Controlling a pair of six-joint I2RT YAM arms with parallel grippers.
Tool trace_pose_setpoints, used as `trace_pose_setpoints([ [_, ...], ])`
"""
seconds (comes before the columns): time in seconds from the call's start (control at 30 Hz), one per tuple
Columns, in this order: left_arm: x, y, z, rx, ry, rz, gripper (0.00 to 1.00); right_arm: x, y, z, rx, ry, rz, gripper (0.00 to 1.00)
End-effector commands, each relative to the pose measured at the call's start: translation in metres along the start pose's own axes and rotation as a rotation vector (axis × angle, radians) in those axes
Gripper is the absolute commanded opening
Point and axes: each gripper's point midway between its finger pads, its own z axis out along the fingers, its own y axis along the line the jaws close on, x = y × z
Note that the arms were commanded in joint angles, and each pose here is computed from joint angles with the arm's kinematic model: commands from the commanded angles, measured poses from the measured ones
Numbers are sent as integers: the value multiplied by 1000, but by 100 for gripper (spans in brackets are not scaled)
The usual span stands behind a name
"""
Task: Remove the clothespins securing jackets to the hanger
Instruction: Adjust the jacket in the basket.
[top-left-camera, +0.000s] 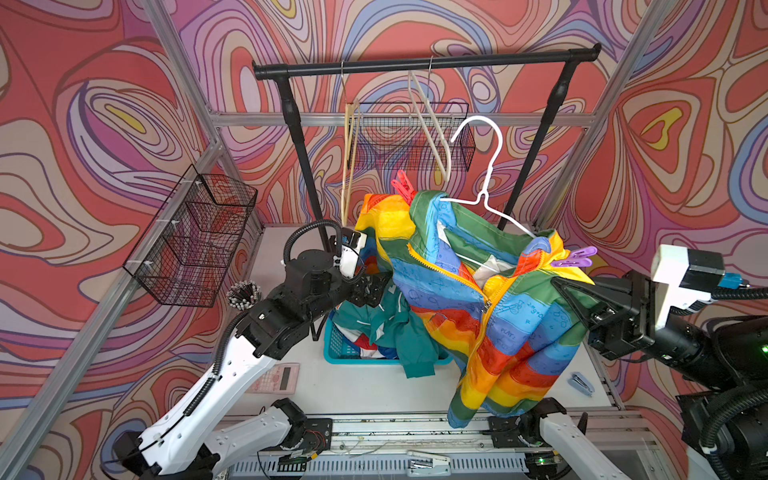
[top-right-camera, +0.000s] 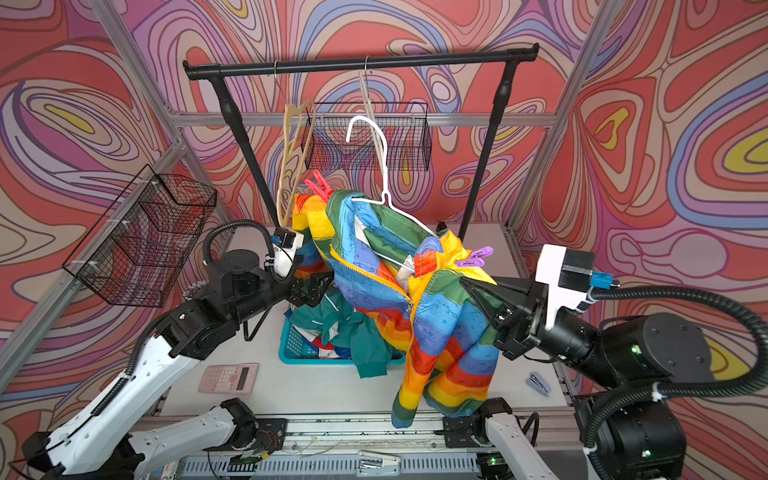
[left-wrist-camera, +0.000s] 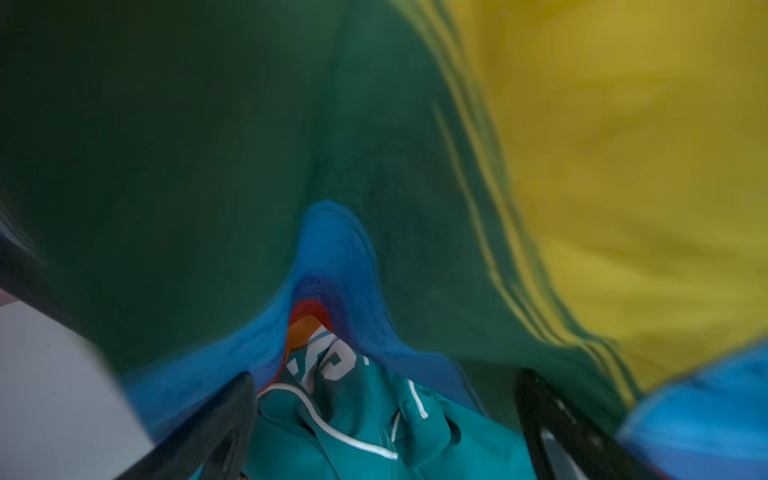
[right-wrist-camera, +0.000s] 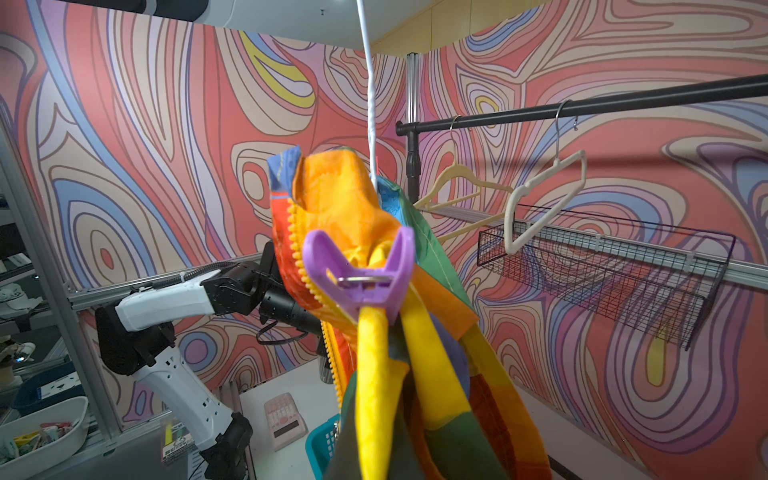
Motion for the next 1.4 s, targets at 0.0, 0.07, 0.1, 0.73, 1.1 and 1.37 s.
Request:
trace_pose_setpoints([
  [0.0, -20, 21, 11, -62, -90, 17, 100, -20, 10, -4, -21, -71, -80, 0],
  [0.07, -18, 33, 20, -85, -98, -3, 100, -19, 9, -3, -19, -68, -74, 0],
  [0.1, -14, 37, 24, -84, -94, -11, 100, -20, 8, -3, -15, -69, -73, 0],
  [0.73, -26, 82, 58, 36, -205, -17, 100, -10, -12, 3, 53, -13, -68, 0],
  [1.1, -25, 21, 82, 517, -173, -55, 64, -19, -19, 18, -12, -51, -5, 0],
  [1.37, -65, 2, 15, 506, -332, -26, 0, -42, -38, 35, -21, -128, 52, 0],
])
